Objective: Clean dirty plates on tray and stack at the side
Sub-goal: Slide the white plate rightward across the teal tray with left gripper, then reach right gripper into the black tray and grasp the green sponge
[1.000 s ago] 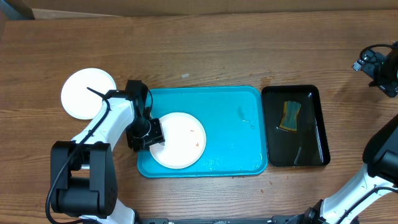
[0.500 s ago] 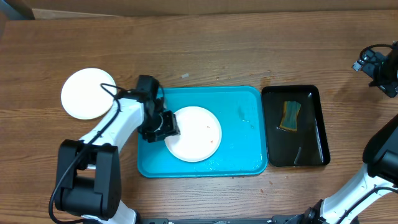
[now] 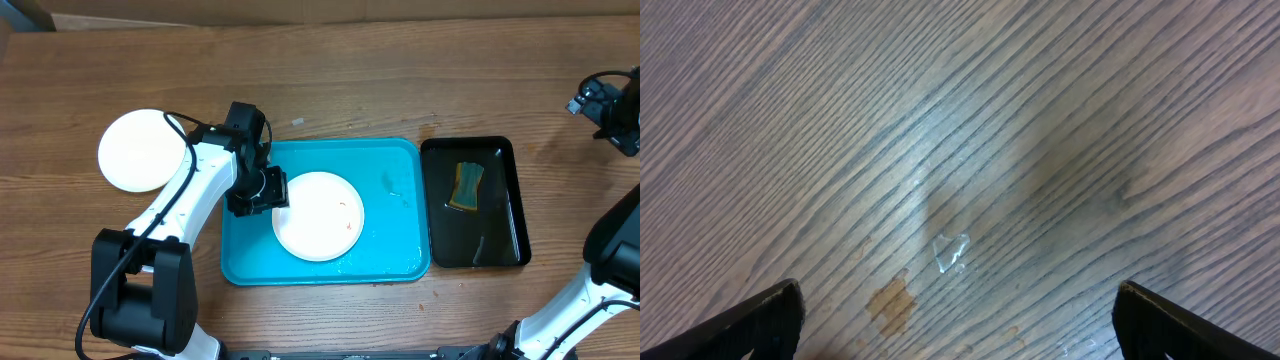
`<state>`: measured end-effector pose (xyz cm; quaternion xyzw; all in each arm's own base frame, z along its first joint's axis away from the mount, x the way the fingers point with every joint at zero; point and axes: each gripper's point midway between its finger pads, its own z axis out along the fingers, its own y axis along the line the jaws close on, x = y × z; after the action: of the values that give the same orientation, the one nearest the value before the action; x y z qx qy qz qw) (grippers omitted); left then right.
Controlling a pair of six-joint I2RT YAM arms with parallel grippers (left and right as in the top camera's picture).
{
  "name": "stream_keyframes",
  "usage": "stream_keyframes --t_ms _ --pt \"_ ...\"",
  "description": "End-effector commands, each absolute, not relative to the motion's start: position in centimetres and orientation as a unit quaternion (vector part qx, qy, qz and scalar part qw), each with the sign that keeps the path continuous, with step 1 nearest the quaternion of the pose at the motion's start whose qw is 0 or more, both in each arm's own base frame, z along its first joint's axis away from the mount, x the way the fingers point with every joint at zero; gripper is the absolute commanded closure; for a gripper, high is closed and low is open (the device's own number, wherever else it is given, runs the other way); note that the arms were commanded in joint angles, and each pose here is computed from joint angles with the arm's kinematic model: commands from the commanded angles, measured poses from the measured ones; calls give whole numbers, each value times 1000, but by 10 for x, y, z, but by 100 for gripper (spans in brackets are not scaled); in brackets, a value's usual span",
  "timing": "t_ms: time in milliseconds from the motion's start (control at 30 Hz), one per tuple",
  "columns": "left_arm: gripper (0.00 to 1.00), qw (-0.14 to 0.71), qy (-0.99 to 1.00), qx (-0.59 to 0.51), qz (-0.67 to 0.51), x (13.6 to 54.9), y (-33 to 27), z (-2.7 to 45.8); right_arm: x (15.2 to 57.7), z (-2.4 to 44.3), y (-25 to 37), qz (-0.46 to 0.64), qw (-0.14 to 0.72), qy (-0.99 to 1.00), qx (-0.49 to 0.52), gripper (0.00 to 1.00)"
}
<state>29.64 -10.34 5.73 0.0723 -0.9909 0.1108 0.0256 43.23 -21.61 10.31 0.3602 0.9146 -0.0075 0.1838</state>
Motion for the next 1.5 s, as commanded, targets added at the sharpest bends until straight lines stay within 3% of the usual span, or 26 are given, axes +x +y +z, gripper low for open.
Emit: stream_keyframes --t_ms 0,333,1333,1467 --pt "42 21 -995 57 85 291 -97 50 436 120 -217 -8 205 910 361 0" --pt "69 22 -995 42 85 278 -110 25 436 120 -217 -8 205 910 361 0" --pt "75 17 -997 38 71 276 -107 17 436 120 -217 -8 205 910 361 0" --pt "83 8 -996 38 76 281 -109 18 436 120 -217 -8 205 910 361 0"
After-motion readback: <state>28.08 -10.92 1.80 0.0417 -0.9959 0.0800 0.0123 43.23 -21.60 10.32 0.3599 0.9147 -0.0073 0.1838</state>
